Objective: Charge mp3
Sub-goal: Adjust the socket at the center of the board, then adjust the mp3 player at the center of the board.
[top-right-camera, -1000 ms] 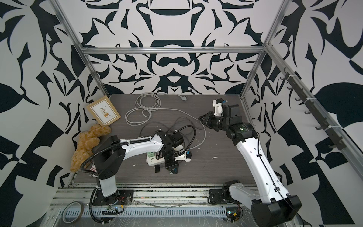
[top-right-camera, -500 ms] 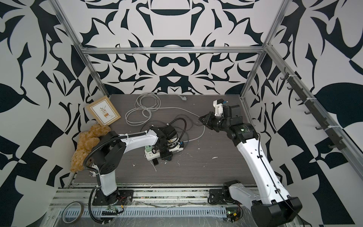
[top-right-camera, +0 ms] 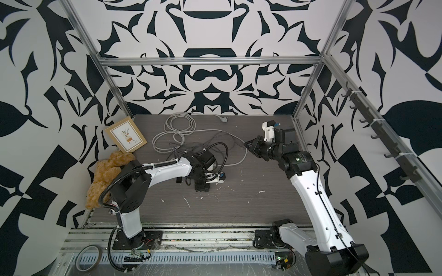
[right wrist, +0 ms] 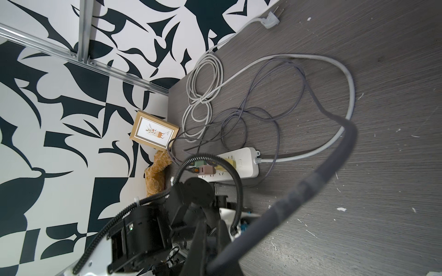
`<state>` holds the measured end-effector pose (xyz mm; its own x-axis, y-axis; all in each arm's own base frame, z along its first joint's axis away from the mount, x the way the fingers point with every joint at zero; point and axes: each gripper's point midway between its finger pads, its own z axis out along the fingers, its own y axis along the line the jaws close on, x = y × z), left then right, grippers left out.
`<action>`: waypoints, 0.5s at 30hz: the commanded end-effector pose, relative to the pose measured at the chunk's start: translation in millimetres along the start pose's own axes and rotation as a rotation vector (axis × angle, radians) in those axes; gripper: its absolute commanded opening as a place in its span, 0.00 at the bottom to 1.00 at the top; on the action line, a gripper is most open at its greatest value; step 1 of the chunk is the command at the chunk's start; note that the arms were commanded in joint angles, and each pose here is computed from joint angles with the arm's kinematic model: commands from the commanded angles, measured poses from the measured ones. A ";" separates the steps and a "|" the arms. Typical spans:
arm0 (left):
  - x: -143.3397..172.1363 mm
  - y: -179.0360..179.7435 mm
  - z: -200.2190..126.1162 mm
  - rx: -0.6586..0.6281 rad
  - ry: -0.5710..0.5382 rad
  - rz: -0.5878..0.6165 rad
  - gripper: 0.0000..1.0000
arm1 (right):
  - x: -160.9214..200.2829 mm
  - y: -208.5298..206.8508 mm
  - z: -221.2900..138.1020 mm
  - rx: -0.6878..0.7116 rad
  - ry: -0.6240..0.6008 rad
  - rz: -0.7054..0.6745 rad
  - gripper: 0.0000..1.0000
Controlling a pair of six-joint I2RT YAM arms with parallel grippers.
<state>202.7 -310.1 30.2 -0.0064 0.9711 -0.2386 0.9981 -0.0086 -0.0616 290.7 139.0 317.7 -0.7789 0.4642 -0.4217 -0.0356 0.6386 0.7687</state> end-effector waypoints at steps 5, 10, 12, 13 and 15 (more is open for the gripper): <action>-3.5 -30.0 12.5 0.090 0.051 0.102 0.10 | -1.4 9.3 -13.6 -0.041 -0.023 -0.038 0.00; -3.7 -23.3 2.3 0.015 0.053 0.090 0.59 | -1.3 8.7 -17.4 -0.041 -0.028 -0.036 0.00; -11.8 -19.4 -16.6 -0.037 0.009 0.066 0.68 | -1.0 9.6 -18.8 -0.044 -0.030 -0.036 0.00; -15.7 -19.1 -26.3 -0.060 -0.014 0.052 0.72 | -0.9 9.8 -19.2 -0.045 -0.030 -0.037 0.00; -23.6 -17.8 -50.4 -0.133 -0.052 -0.006 0.79 | -1.2 10.6 -20.8 -0.046 -0.033 -0.041 0.00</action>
<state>185.7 -318.4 43.7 0.0391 0.9743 -0.2219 0.9990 -0.0429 -0.0125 282.7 132.8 324.0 -0.7723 0.4739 -0.4231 -0.0407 0.6277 0.7774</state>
